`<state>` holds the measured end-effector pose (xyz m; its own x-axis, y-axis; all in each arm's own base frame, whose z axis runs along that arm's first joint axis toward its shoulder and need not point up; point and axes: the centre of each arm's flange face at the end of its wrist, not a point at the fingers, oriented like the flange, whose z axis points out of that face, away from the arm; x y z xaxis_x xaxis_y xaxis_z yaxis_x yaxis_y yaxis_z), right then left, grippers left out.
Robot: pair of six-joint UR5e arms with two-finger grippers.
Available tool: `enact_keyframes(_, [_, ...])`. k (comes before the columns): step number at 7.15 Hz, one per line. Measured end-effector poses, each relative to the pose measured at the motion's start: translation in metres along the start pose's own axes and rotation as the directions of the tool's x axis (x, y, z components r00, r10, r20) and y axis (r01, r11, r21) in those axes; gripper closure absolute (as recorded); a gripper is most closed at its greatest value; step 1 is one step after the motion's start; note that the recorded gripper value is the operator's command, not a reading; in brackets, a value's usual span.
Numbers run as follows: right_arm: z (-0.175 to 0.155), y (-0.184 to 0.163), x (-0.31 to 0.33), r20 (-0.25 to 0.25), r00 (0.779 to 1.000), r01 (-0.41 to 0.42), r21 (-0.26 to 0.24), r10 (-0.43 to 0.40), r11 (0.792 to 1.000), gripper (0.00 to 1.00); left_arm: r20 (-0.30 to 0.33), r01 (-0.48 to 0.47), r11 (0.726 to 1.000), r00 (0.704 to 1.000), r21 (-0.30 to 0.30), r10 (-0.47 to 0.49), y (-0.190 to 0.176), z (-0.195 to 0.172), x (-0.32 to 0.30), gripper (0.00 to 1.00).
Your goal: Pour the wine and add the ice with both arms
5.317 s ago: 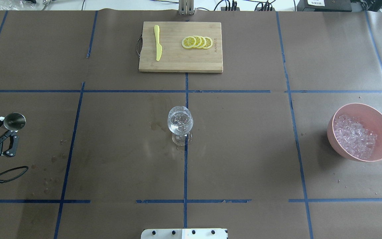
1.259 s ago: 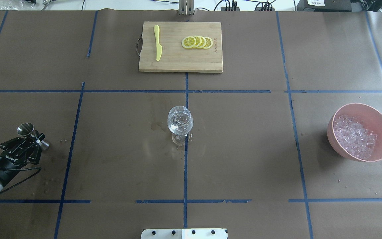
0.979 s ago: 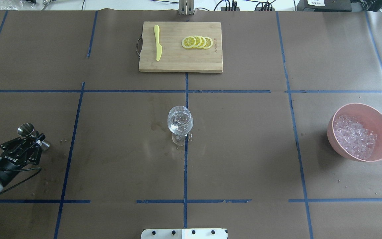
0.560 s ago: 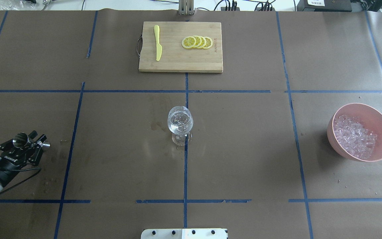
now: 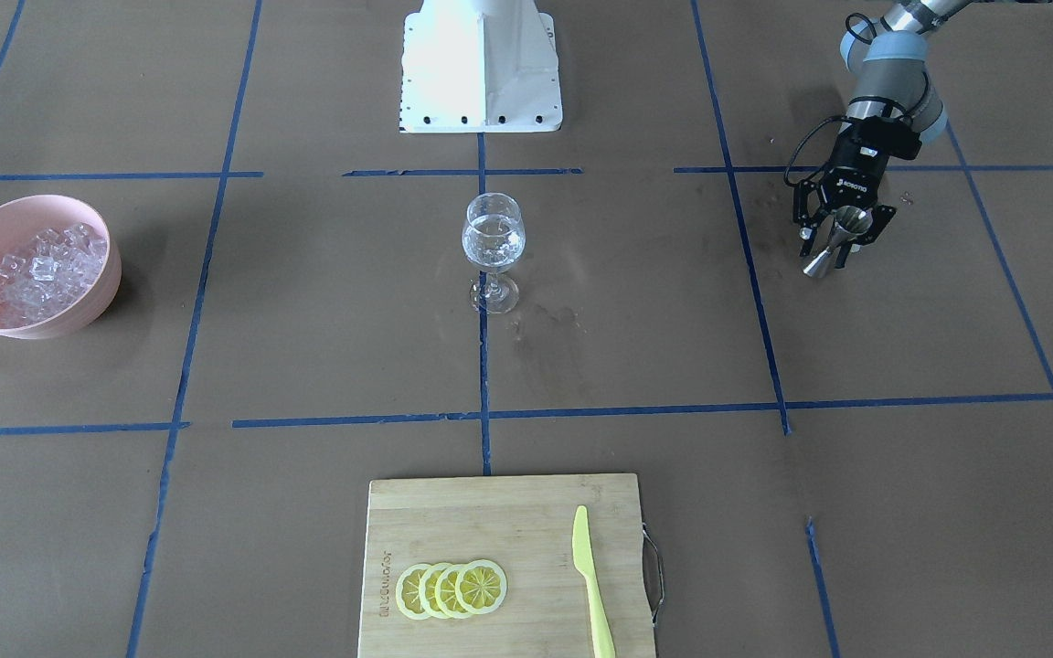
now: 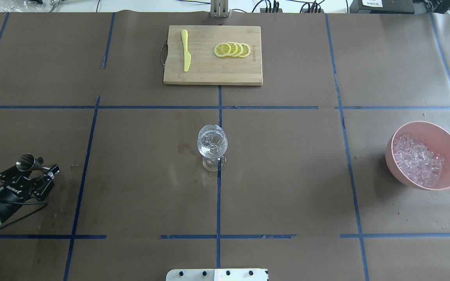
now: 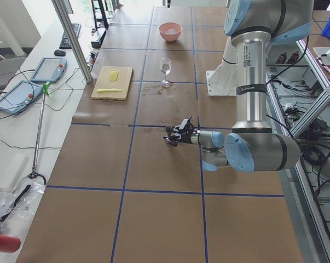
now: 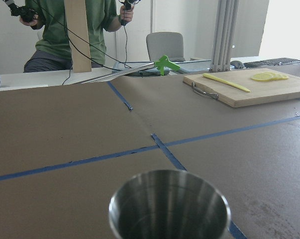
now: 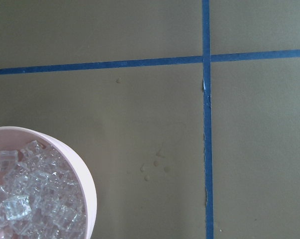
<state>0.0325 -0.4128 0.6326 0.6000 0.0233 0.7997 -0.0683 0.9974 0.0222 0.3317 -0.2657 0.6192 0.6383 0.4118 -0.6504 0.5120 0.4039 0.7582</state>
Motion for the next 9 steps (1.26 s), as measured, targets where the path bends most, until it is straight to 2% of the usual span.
enact_keyframes(3, [0.000, 0.000, 0.000, 0.000, 1.000, -0.002, -0.001, 0.002, 1.000, 0.00, -0.048, -0.046, 0.994, 0.998, -0.102, 0.042, -0.005, -0.016, -0.009, 0.31])
enact_keyframes(6, [0.000, 0.000, 0.001, 0.000, 1.000, -0.002, -0.001, 0.002, 1.000, 0.00, -0.031, -0.075, 0.988, 0.997, -0.135, 0.072, -0.013, -0.027, -0.020, 0.31])
enact_keyframes(7, [0.000, 0.000, 0.000, 0.000, 1.000, -0.001, 0.000, 0.001, 1.000, 0.00, -0.028, -0.100, 0.980, 0.995, -0.170, 0.097, -0.020, -0.034, -0.020, 0.31])
enact_keyframes(9, [0.001, -0.001, -0.006, 0.001, 1.000, 0.012, -0.003, -0.012, 1.000, 0.00, -0.047, -0.196, 0.948, 0.981, -0.251, 0.190, -0.033, -0.054, -0.040, 0.31])
